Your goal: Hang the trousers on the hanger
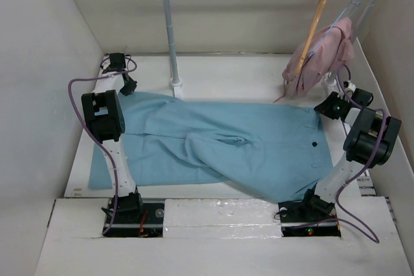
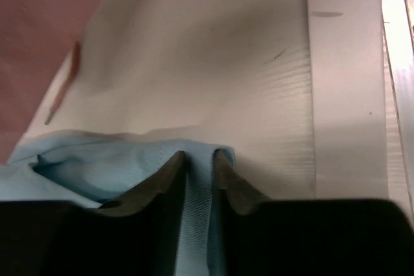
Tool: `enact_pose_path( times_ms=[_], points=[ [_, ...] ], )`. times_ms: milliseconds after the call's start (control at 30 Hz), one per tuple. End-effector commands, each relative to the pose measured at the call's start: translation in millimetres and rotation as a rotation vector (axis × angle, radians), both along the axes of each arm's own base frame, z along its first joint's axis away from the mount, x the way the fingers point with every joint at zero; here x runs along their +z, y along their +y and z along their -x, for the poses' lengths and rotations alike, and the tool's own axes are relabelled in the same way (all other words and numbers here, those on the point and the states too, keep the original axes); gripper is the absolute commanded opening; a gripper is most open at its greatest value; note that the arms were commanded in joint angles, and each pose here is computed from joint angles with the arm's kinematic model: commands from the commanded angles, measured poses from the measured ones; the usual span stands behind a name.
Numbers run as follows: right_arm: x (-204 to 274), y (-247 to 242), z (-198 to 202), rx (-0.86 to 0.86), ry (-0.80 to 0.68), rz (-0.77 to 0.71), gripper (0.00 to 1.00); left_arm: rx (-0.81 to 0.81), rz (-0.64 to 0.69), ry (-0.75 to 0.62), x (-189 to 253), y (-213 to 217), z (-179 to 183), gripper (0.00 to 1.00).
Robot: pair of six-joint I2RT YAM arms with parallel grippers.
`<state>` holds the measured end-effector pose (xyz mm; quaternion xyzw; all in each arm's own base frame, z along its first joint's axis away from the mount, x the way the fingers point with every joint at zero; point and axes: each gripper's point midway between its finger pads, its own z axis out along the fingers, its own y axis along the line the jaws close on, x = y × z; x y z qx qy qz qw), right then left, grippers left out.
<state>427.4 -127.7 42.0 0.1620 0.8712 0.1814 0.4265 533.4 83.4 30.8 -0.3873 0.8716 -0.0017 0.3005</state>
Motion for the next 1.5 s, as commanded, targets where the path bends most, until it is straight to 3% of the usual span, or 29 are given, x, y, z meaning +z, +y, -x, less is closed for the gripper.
enact_pose_path(
  times_ms=[0,33,100,267,433,467,700,833,900,933,967,1000,1033,1100,1133,1167,1233,1267,1333,1467],
  points=[
    [35,-6,-24,0.023,-0.151,-0.002,0.25,0.05,-0.058,0.08,-15,25,24,0.13],
    [39,-6,-26,0.013,-0.161,-0.015,0.09,0.06,-0.059,0.086,-17,30,27,0.12],
    [52,-21,-28,-0.024,-0.182,-0.004,0.0,0.076,-0.055,0.088,-18,35,30,0.07],
    [85,-59,-37,-0.103,-0.2,0.087,0.0,0.124,0.01,0.08,-20,57,38,0.05],
    [85,-65,-39,-0.099,-0.183,0.12,0.0,0.133,0.0,0.05,-1,59,37,0.11],
    [81,-69,-38,-0.119,-0.169,0.134,0.0,0.134,-0.017,-0.002,21,62,31,0.11],
    [75,-79,-40,-0.136,-0.132,0.131,0.0,0.12,-0.008,-0.016,40,55,22,0.15],
    [94,-62,-42,-0.093,-0.154,0.126,0.8,0.043,0.02,-0.113,76,24,14,0.22],
    [109,-39,-40,-0.051,-0.159,0.127,0.86,0.006,0.024,-0.166,103,8,23,0.29],
    [139,-28,-36,-0.042,-0.206,0.158,0.86,-0.018,0.03,-0.188,110,-4,26,0.32],
    [151,-4,-36,-0.003,-0.227,0.169,0.86,-0.035,0.038,-0.192,115,-14,45,0.36],
    [152,11,-27,0.008,-0.214,0.172,0.85,-0.041,0.035,-0.191,117,-20,55,0.36],
    [182,29,-16,0.025,-0.272,0.203,0.77,-0.038,0.033,-0.172,115,-21,69,0.36],
    [173,81,4,0.103,-0.253,0.206,0.62,-0.018,0.029,-0.13,106,-27,110,0.34],
    [170,102,14,0.14,-0.248,0.213,0.37,0.014,0.015,-0.113,102,-24,125,0.3],
    [188,126,29,0.181,-0.301,0.235,0.28,0.056,0.013,-0.108,100,-17,154,0.21],
    [159,188,62,0.339,-0.251,0.238,0.11,0.144,0.025,-0.1,96,-7,183,0.09],
    [165,209,78,0.403,-0.288,0.235,0.08,0.186,0.025,-0.106,95,-2,206,0.0],
    [145,264,117,0.636,-0.288,0.22,0.05,0.297,0.028,-0.082,90,18,235,0.0],
    [120,298,183,0.909,-0.223,0.252,0.07,0.436,0.076,-0.026,71,42,288,0.0]
  ],
)
